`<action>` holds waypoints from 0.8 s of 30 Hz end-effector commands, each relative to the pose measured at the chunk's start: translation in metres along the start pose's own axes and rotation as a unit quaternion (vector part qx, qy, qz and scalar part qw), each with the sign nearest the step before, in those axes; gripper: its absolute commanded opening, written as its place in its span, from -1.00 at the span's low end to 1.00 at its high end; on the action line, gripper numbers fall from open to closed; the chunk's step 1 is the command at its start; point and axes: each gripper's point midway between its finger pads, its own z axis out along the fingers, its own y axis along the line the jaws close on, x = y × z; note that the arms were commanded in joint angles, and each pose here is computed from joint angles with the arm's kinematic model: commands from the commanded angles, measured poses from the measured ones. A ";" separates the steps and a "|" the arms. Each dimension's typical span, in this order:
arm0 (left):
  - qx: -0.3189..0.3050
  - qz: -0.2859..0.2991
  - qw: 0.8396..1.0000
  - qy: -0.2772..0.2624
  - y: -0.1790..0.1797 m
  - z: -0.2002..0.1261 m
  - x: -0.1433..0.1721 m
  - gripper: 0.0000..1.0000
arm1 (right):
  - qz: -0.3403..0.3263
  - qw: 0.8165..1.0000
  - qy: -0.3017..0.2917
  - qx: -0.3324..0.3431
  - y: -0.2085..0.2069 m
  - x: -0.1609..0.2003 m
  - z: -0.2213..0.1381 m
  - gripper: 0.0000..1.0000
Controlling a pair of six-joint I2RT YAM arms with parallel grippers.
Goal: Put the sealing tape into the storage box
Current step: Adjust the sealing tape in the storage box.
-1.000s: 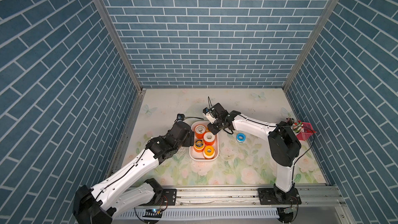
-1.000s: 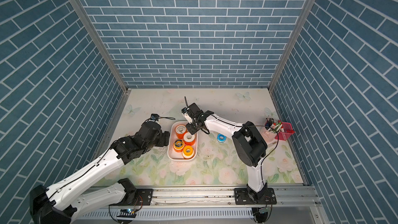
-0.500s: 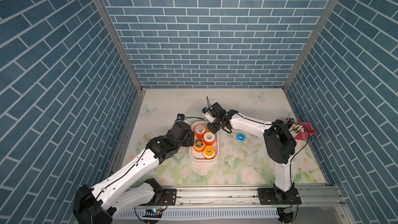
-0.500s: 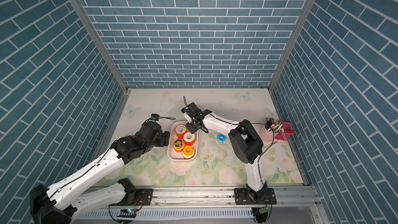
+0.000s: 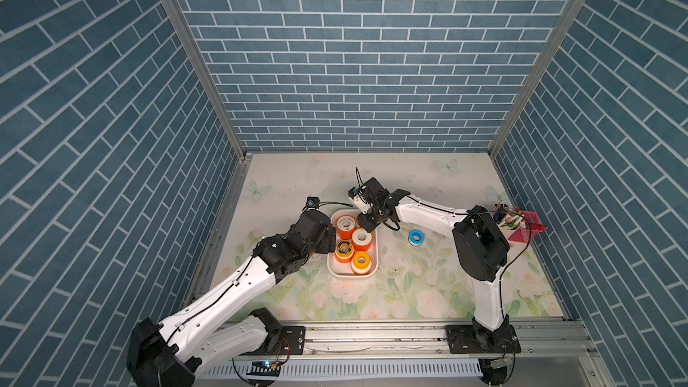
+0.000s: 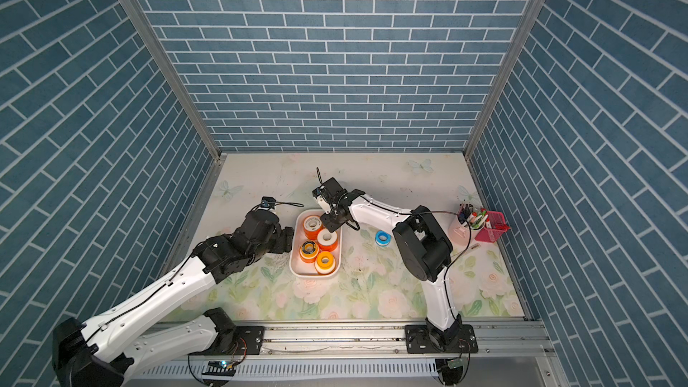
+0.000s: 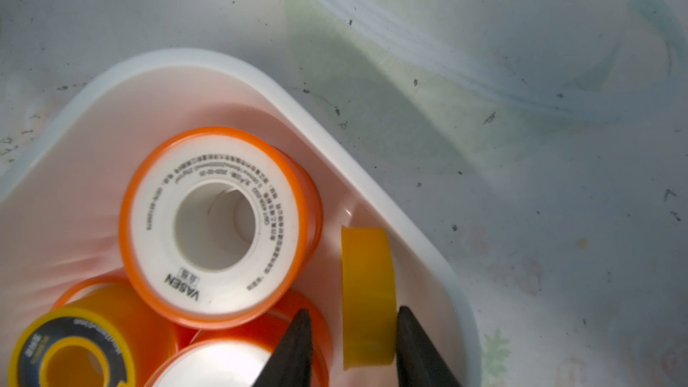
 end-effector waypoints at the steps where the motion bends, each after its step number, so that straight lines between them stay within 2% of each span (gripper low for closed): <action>1: -0.006 0.004 1.000 0.009 0.003 0.005 0.006 0.70 | -0.012 1.000 0.022 0.001 -0.002 0.007 0.006 -0.26; 14: -0.007 0.003 1.000 0.007 0.004 0.004 0.005 0.70 | -0.007 1.000 0.014 0.003 -0.002 0.005 0.007 -0.50; 24: -0.007 0.003 1.000 0.006 0.004 0.004 0.005 0.70 | -0.001 0.999 -0.039 0.013 -0.003 -0.015 -0.030 -0.62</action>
